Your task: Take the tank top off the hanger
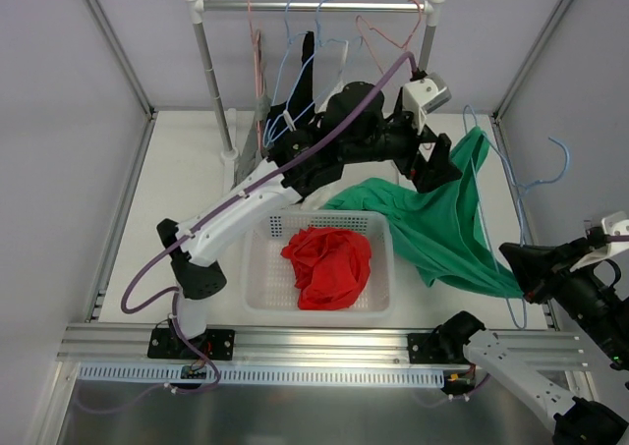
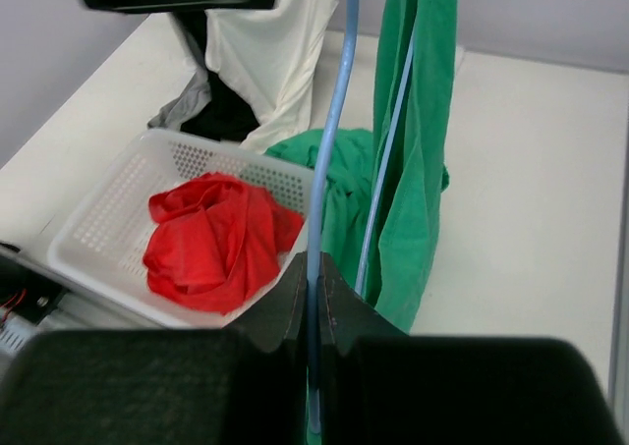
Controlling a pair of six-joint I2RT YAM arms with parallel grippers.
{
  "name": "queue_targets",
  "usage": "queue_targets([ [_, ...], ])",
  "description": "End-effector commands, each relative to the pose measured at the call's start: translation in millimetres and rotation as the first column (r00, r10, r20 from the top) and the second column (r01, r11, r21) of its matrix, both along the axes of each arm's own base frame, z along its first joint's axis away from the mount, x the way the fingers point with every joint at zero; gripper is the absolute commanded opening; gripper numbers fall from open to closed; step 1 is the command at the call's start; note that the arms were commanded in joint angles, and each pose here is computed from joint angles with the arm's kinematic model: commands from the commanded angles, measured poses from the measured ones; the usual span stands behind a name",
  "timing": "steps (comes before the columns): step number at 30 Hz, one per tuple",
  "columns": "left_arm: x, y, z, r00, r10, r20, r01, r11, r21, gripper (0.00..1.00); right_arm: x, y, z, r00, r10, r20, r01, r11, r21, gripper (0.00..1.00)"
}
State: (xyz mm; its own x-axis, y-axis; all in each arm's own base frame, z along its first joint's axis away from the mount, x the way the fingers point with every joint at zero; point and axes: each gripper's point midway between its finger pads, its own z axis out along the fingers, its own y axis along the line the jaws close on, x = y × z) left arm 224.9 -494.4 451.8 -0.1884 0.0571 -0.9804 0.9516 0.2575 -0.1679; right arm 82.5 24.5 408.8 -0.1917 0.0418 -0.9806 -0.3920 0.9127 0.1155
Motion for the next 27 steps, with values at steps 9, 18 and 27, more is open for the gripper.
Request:
queue_targets([
  [9, 23.9, -41.4, 6.8, 0.996, 0.042, 0.074, -0.032, 0.991, -0.127, 0.84, -42.6, 5.2, 12.7, 0.989, 0.144, 0.021, -0.145, 0.985, 0.089, 0.00],
  [18, 19.9, -53.5, 7.6, 0.998, -0.006, 0.068, 0.017, 0.985, -0.170, 0.11, -40.2, 8.5, 8.9, 0.988, 0.153, -0.002, -0.152, 0.986, 0.075, 0.00],
  [27, 57.0, -30.0, 45.1, 0.966, 0.257, -0.023, -0.253, 0.924, -0.287, 0.00, -56.2, -20.0, 8.6, 0.995, 0.095, 0.001, -0.095, 0.995, 0.005, 0.00],
])
